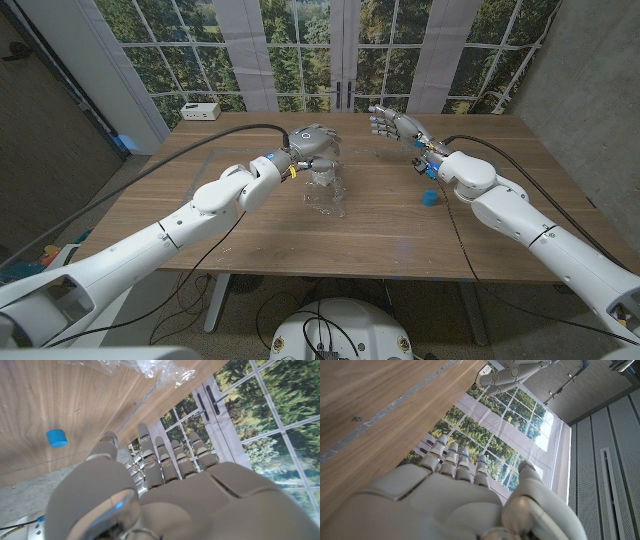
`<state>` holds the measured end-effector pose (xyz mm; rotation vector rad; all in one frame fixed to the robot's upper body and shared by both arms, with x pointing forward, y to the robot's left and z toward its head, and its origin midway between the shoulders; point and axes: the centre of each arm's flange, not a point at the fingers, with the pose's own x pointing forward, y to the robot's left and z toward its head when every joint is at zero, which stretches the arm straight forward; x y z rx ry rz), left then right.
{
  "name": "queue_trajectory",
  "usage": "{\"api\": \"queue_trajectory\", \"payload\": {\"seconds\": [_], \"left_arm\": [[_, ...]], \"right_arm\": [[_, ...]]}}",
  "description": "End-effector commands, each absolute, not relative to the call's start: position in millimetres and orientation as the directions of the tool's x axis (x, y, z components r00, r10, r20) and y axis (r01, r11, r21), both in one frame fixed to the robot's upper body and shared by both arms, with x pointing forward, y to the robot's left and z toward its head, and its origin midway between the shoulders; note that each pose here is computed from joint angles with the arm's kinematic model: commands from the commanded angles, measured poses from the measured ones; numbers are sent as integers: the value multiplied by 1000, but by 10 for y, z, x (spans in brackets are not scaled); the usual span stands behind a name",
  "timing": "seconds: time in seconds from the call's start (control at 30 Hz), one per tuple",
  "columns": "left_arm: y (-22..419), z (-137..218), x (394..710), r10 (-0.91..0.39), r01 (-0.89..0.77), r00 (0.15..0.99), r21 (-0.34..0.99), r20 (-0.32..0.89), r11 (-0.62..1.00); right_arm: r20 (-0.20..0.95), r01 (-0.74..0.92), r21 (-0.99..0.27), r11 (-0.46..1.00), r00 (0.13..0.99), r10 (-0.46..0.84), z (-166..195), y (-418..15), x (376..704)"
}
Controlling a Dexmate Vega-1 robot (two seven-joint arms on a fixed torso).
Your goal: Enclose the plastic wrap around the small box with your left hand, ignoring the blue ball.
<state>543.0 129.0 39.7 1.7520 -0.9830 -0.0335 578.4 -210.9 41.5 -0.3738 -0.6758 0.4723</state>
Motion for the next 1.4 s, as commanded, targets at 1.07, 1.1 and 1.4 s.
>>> {"api": "queue_trajectory", "payload": {"seconds": [1.07, 1.1, 1.4], "left_arm": [[923, 74, 5444, -713, -506, 698, 752, 69, -422], [909, 66, 5446, -714, -503, 698, 751, 61, -428], [858, 26, 5466, -712, -527, 700, 718, 64, -454]], "right_arm": [[509, -271, -438, 857, 711, 486, 164, -2025, 5555], [509, -271, -439, 857, 711, 486, 164, -2030, 5555], [506, -276, -435, 857, 713, 486, 174, -2063, 5593]]}}
